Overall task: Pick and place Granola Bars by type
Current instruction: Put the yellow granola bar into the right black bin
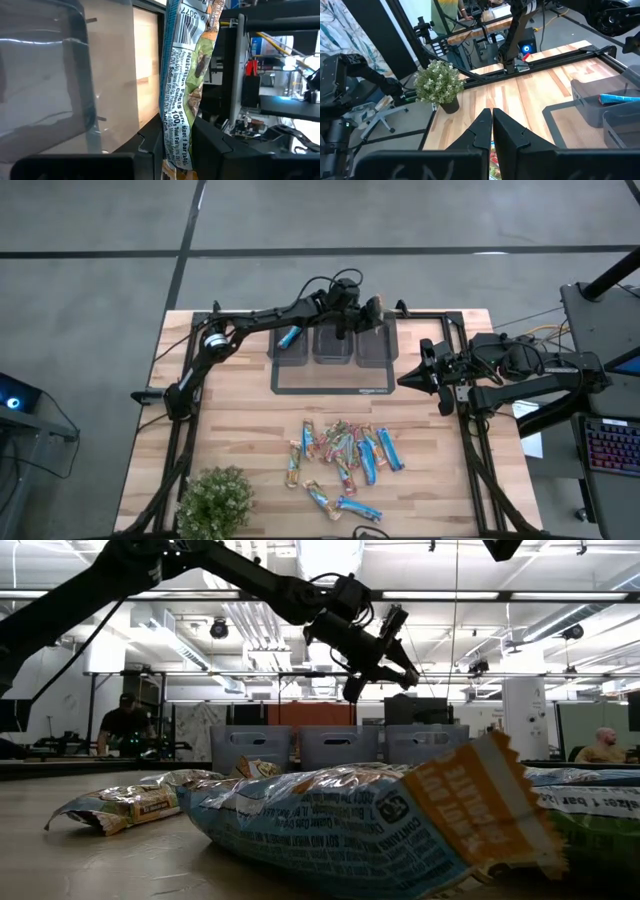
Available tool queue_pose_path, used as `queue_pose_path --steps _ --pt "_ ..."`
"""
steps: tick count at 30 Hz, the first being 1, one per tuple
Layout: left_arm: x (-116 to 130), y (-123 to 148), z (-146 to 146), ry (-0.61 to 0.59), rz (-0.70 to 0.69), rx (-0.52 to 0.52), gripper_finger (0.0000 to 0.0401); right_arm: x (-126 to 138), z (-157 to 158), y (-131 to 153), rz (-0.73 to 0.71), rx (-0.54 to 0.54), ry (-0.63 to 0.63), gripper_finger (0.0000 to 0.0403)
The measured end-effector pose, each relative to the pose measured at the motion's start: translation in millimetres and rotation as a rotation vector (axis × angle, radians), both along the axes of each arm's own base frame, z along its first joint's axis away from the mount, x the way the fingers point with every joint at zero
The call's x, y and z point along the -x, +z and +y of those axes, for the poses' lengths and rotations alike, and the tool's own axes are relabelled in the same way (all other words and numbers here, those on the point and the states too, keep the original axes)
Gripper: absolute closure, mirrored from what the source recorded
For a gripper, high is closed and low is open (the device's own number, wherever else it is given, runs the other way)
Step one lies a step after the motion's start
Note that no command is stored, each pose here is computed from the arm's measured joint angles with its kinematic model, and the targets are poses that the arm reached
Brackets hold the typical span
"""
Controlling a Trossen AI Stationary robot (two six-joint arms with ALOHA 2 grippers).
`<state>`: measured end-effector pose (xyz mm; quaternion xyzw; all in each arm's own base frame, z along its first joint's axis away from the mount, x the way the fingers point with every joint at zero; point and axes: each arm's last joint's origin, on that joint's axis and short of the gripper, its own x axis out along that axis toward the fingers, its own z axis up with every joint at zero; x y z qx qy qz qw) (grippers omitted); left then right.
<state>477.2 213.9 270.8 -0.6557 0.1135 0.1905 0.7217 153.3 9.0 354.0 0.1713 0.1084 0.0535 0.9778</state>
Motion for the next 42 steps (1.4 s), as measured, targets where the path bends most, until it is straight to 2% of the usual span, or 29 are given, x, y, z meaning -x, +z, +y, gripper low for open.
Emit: queue_pose_path --steps 20,25,42 --pt "4 -9 -2 0.018 0.098 0.035 0.0337 0 0 1 -0.009 0.0 -0.001 0.0394" --pt "5 -16 -2 0.038 0.117 0.076 0.0337 0 0 1 -0.009 0.0 -0.001 0.0394" --pt "5 -20 -3 0.036 0.11 0.083 0.0336 0 0 1 -0.01 0.003 0.0 0.0394"
